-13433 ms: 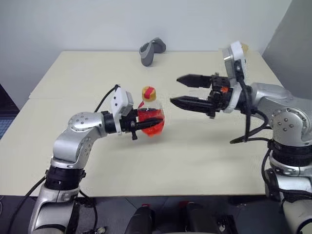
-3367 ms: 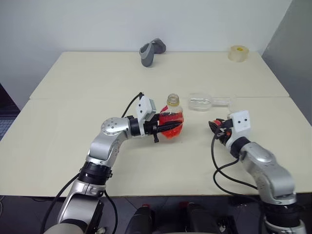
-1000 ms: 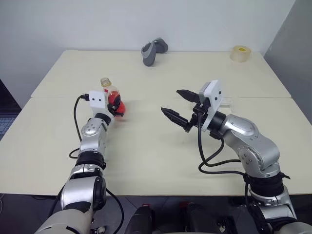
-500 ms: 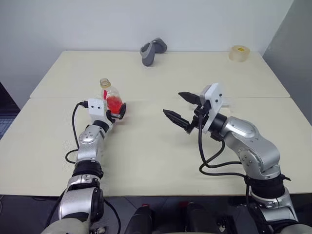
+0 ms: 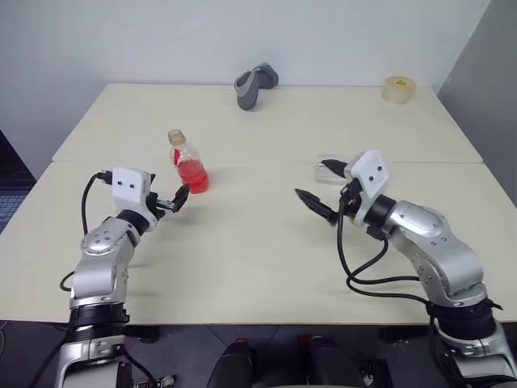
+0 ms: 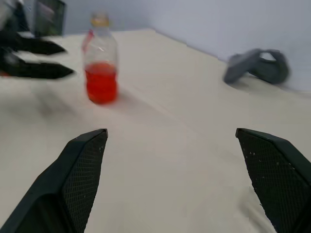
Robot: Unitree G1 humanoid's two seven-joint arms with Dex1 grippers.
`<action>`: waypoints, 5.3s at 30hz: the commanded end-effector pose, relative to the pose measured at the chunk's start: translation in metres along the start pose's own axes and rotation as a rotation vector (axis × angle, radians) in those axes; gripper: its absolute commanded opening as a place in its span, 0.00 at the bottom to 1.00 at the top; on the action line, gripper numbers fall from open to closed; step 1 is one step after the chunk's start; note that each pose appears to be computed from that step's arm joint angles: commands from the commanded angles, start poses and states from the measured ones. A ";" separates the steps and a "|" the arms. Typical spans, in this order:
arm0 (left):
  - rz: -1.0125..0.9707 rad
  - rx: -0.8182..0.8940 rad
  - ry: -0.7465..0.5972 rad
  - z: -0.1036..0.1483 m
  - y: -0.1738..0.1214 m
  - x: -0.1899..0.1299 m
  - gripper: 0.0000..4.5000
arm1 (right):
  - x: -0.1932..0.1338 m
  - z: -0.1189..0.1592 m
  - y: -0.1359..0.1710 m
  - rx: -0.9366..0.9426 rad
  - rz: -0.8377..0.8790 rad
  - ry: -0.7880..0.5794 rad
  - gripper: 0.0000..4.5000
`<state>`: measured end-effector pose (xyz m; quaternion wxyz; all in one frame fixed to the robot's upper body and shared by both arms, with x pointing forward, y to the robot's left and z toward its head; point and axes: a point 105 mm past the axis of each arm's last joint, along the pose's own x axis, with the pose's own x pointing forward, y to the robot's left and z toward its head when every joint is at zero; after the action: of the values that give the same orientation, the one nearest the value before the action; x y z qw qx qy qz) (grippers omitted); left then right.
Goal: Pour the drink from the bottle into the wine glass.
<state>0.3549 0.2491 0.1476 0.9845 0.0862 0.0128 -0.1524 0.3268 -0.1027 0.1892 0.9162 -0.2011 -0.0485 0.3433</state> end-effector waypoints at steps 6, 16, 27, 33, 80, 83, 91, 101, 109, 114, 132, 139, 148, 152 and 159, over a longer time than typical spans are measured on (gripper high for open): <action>-0.512 0.068 -0.052 0.032 -0.095 0.001 1.00 | -0.006 -0.031 -0.034 -0.346 -0.136 0.132 1.00; -0.744 0.085 -0.136 0.044 -0.151 0.028 1.00 | 0.007 -0.070 -0.075 -0.731 -0.206 0.295 1.00; -0.841 0.091 -0.180 0.052 -0.170 0.040 1.00 | 0.022 -0.095 -0.116 -0.878 -0.210 0.428 1.00; -0.828 0.083 -0.190 0.054 -0.170 0.046 1.00 | 0.039 -0.095 -0.127 -0.933 -0.222 0.467 1.00; -0.364 -0.142 -0.019 0.017 -0.094 -0.057 1.00 | 0.145 -0.006 0.027 0.291 -0.080 -0.225 0.02; -0.352 -0.160 -0.024 0.018 -0.100 -0.058 1.00 | 0.148 -0.016 0.035 0.331 -0.099 -0.195 0.02; -0.329 -0.135 -0.026 0.021 -0.099 -0.057 1.00 | 0.146 -0.051 0.056 0.306 -0.099 -0.070 0.02; -0.314 -0.147 -0.047 0.025 -0.098 -0.050 1.00 | 0.113 -0.082 0.041 0.182 -0.107 0.127 0.02; -0.316 -0.141 -0.062 0.028 -0.097 -0.045 1.00 | 0.117 -0.074 0.040 0.244 -0.096 0.123 0.02; -0.308 -0.136 -0.070 0.031 -0.092 -0.042 1.00 | 0.137 -0.039 0.044 0.313 -0.099 -0.030 0.02; -0.273 -0.118 -0.082 0.034 -0.081 -0.036 1.00 | 0.154 -0.050 0.075 0.239 -0.096 -0.076 0.02; -0.282 -0.122 -0.089 0.034 -0.084 -0.033 1.00 | 0.149 -0.056 0.070 0.265 -0.119 -0.081 0.19; -0.283 -0.117 -0.100 0.034 -0.085 -0.029 1.00 | 0.142 -0.046 0.058 0.280 -0.118 -0.143 0.88; -0.279 -0.120 -0.105 0.032 -0.085 -0.028 1.00 | 0.126 -0.036 0.051 0.257 -0.099 -0.189 0.99; -0.177 -0.128 -0.115 0.024 -0.063 -0.021 1.00 | 0.070 -0.019 0.040 0.285 -0.045 -0.180 0.99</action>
<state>0.3121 0.1861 0.1507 0.9659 0.0054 0.0017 -0.2590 0.3699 -0.0379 0.1244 0.9431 -0.0401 -0.0546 0.3256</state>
